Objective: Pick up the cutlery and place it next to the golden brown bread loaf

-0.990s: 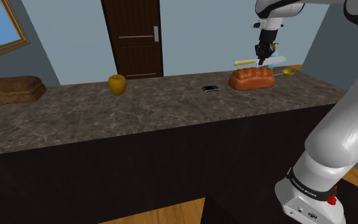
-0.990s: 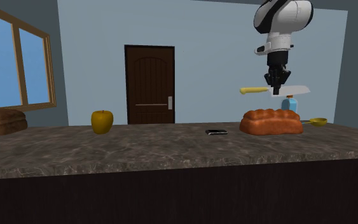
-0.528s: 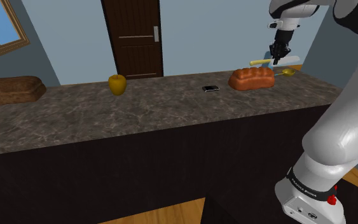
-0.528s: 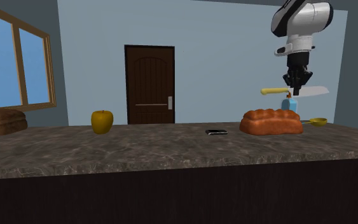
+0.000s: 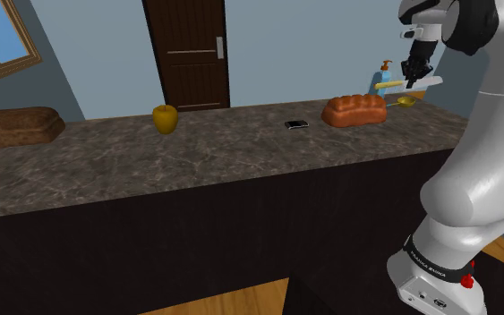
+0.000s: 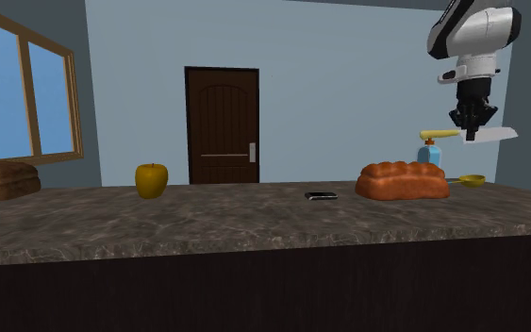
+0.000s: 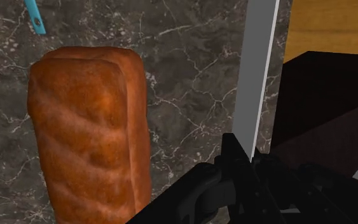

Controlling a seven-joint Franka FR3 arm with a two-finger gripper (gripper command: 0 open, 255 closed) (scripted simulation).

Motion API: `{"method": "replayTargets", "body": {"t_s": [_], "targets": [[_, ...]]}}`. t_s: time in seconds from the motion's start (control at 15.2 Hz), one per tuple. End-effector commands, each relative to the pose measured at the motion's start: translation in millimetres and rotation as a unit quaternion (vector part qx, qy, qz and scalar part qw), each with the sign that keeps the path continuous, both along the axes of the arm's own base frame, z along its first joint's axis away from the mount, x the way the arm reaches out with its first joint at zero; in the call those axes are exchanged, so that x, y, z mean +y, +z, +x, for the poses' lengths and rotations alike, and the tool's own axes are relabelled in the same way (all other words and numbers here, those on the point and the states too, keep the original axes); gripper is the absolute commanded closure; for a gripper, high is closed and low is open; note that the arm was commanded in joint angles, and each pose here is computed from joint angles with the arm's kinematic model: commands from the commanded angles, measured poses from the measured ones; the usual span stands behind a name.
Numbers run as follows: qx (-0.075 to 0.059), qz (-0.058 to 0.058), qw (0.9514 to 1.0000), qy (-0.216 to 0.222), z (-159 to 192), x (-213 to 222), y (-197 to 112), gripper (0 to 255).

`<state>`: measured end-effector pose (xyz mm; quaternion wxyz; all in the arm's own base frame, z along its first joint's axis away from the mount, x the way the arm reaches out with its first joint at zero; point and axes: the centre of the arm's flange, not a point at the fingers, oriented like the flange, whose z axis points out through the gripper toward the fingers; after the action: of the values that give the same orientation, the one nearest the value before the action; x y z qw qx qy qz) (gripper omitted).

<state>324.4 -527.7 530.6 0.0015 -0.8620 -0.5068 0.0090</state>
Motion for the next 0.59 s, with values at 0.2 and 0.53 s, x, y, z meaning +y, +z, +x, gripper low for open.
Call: {"method": "replayTargets", "body": {"t_s": [0.2, 0.53], "targets": [[0.0, 0.0, 1.0, 0.002, -35, -57, 0, 255], [0.0, 0.0, 1.0, 0.002, -41, -69, -21, 255]]}}
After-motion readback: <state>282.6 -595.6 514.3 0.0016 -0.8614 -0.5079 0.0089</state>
